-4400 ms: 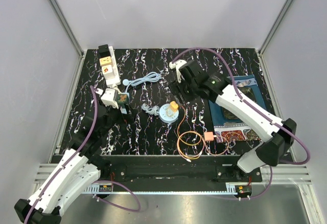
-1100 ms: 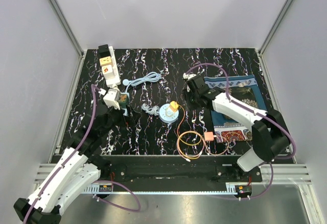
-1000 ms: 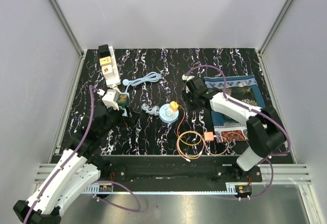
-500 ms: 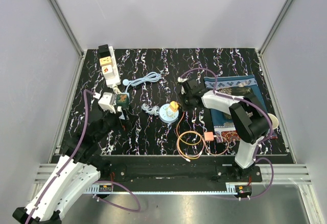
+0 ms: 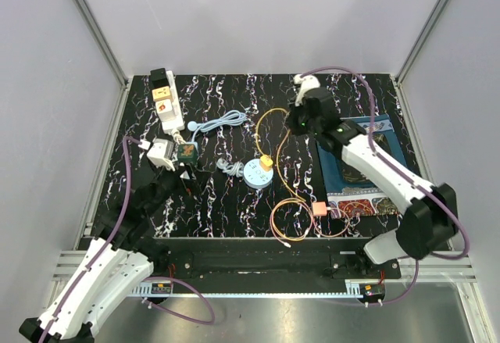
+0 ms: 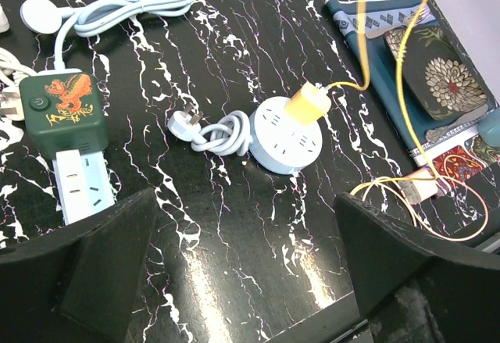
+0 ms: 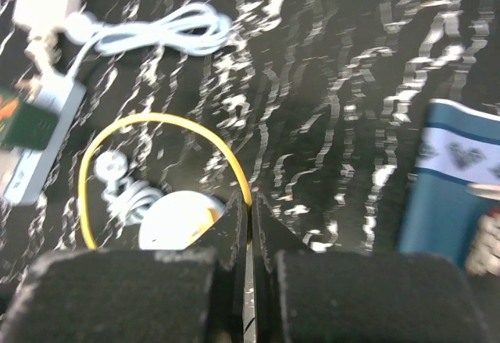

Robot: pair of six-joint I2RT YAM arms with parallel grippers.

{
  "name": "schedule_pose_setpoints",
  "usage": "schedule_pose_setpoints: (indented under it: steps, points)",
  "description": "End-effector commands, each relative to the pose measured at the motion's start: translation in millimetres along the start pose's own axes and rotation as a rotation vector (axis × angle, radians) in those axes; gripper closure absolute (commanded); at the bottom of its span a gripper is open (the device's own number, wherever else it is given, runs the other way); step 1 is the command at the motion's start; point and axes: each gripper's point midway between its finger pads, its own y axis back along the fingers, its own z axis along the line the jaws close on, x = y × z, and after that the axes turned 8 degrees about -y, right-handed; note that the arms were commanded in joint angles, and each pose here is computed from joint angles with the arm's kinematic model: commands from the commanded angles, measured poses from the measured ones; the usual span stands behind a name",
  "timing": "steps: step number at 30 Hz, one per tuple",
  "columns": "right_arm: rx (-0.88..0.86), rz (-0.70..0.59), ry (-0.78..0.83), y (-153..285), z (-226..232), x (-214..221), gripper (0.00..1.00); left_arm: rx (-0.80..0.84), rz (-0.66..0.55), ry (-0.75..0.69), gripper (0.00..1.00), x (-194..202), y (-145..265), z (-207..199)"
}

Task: Insert the plug
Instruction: Adjust the plug at the socket.

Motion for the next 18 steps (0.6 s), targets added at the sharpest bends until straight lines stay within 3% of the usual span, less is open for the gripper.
schedule_pose_setpoints:
  steps: [1,10,13,18]
  points:
    - [0.216,-0.059,-0.111,18.8,-69.2,-2.2,1.00,0.011,-0.044,0.005,0.01,-13.8,-8.1,-3.7]
    - [0.440,0.066,-0.328,-0.6,-177.3,51.5,1.00,0.043,0.031,0.024,0.01,-0.6,-26.2,-9.4]
    - [0.470,0.116,-0.338,-18.0,-195.6,64.6,1.00,0.035,0.044,0.021,0.01,3.1,-28.6,-7.5]
    - [0.418,0.105,-0.297,-53.7,-198.1,44.8,0.98,0.039,0.083,0.020,0.01,11.1,-34.2,-7.9]
